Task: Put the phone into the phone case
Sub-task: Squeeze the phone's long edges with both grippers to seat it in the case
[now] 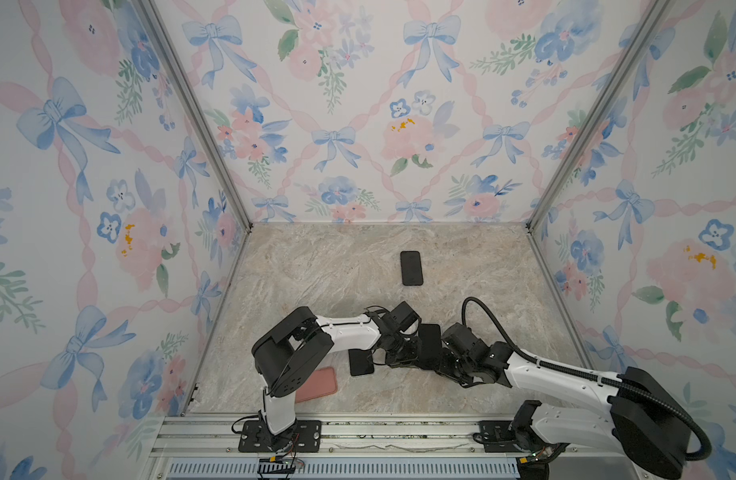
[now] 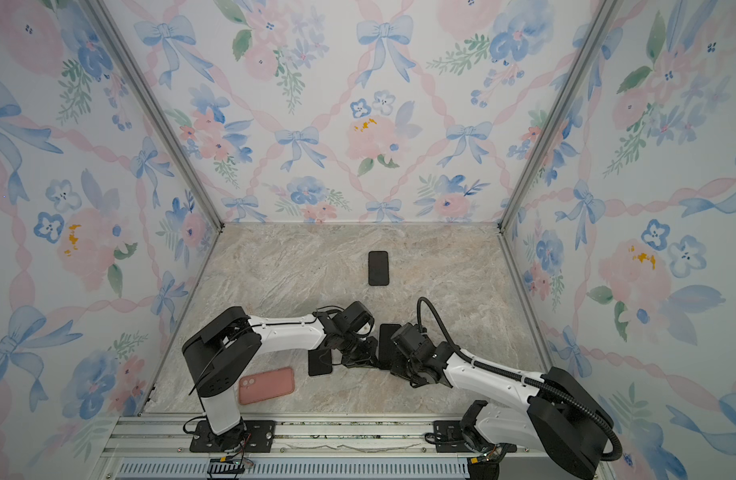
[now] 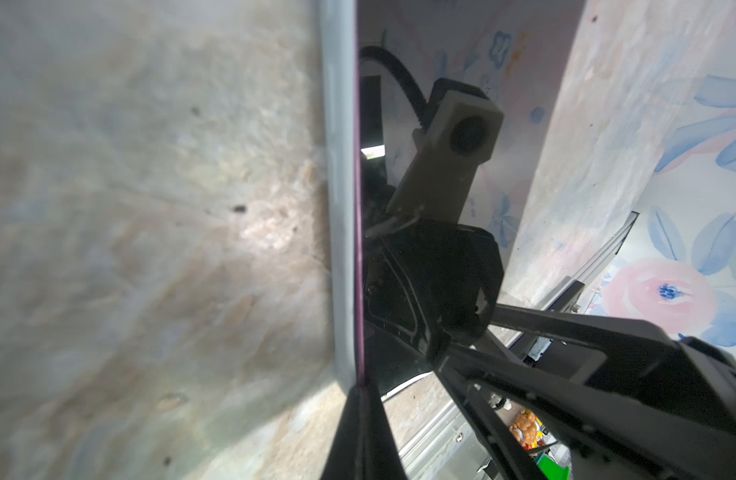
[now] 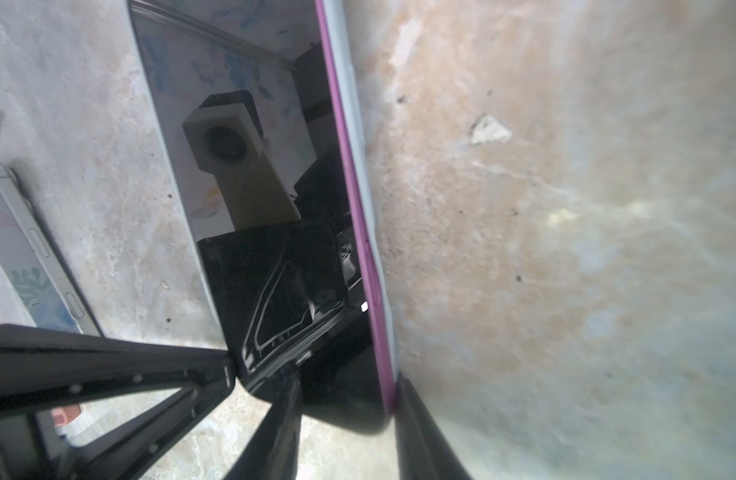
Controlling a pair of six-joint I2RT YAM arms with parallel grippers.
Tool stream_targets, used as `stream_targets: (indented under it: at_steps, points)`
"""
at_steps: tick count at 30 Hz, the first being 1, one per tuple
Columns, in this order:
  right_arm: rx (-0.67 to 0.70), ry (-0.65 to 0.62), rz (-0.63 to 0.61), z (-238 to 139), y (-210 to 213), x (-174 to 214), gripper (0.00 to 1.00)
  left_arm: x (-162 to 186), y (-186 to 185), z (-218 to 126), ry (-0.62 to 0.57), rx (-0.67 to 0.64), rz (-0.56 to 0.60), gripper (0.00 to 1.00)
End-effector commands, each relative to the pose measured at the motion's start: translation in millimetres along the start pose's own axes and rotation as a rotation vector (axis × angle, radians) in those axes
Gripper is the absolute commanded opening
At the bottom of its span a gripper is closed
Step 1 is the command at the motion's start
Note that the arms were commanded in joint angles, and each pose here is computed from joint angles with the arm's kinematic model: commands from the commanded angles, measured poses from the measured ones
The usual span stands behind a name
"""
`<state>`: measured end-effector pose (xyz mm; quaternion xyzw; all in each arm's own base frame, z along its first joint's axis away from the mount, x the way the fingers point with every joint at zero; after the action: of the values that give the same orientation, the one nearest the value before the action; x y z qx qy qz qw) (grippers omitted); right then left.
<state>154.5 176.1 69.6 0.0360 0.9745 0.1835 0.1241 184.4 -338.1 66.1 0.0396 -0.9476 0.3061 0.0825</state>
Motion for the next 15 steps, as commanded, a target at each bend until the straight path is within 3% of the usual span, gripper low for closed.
stream_targets:
  at_steps: [1,9,15]
  points:
    - [0.000,0.007,-0.025,5,1,2,0.38,2,22,20,0.016,-0.082,-0.001,0.03]
    - [0.026,0.009,-0.051,-3,3,-1,0.38,0,23,12,-0.007,-0.080,0.005,0.04]
    - [0.119,-0.029,-0.120,-30,-9,-14,0.39,-5,11,-16,-0.079,-0.073,0.076,0.25]
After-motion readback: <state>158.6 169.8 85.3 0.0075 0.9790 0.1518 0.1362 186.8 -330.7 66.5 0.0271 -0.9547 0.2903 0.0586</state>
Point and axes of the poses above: each gripper's point midway between its finger pads, its own z axis out along the fingers, its own y axis along the line the jaws close on, x = y × z, the point moved 5 cm from there along -z, back along the fingers, and after that the axes turned 11 degrees about -z, right-handed, at the moved point
